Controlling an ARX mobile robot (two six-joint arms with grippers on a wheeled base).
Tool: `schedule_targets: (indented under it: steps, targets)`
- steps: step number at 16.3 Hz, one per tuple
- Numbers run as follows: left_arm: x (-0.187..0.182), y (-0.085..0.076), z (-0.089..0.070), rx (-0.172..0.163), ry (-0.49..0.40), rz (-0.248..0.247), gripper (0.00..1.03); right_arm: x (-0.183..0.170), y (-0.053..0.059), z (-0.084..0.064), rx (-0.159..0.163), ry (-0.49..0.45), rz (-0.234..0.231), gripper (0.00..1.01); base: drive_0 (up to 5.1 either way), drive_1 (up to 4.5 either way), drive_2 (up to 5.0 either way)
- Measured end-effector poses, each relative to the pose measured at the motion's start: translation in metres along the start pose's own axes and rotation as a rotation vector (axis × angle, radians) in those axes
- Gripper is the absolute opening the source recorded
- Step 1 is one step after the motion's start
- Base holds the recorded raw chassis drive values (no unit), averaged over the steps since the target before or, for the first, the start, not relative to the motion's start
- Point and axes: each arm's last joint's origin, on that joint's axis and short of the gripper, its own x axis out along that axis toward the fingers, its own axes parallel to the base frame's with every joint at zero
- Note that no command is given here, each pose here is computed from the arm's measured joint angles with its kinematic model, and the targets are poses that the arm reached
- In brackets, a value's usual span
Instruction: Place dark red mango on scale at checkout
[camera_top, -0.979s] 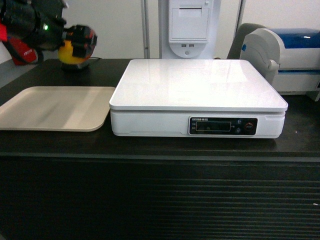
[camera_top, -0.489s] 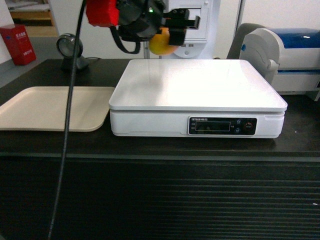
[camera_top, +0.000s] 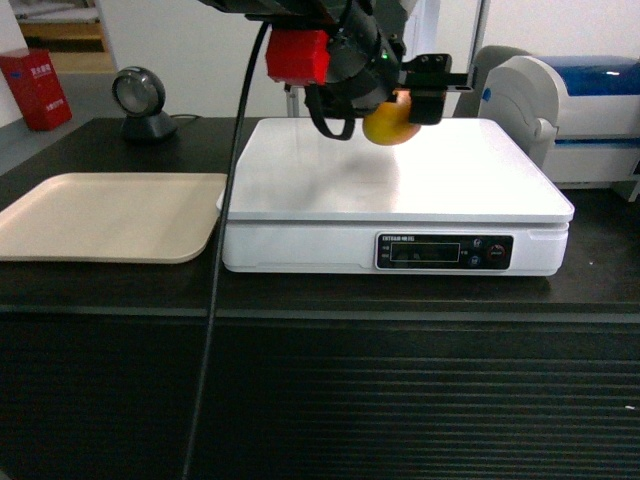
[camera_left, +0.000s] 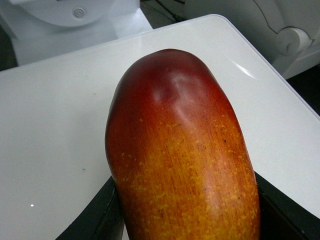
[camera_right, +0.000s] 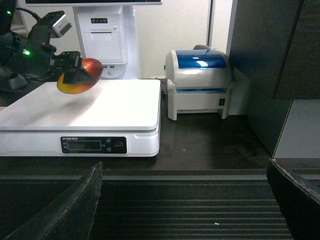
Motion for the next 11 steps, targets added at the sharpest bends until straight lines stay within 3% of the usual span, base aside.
schedule_targets:
  steps: [2, 3, 4, 5, 9, 11]
  targets:
    - [0.003, -0.015, 0.0, -0.006, 0.013, -0.014, 0.6, 0.0, 0.0, 0.0, 0.0, 0.0, 0.0, 0.98, 0.0, 0.0, 0.0]
    - [0.009, -0.034, 0.001, -0.039, 0.034, -0.024, 0.6, 0.0, 0.0, 0.0, 0.0, 0.0, 0.0, 0.98, 0.0, 0.0, 0.0]
    - [0.018, -0.049, -0.008, -0.058, 0.097, 0.007, 0.6, 0.0, 0.0, 0.0, 0.0, 0.0, 0.0, 0.98, 0.0, 0.0, 0.0]
    - [0.025, -0.054, -0.015, -0.061, 0.125, 0.039, 0.6, 0.0, 0.0, 0.0, 0.0, 0.0, 0.0, 0.98, 0.0, 0.0, 0.0]
    - [0.029, -0.053, -0.013, -0.067, 0.12, 0.069, 0.62, 0.0, 0.0, 0.0, 0.0, 0.0, 0.0, 0.98, 0.0, 0.0, 0.0]
    - [0.029, -0.054, -0.012, -0.067, 0.108, 0.069, 0.85, 0.0, 0.0, 0.0, 0.0, 0.0, 0.0, 0.98, 0.0, 0.0, 0.0]
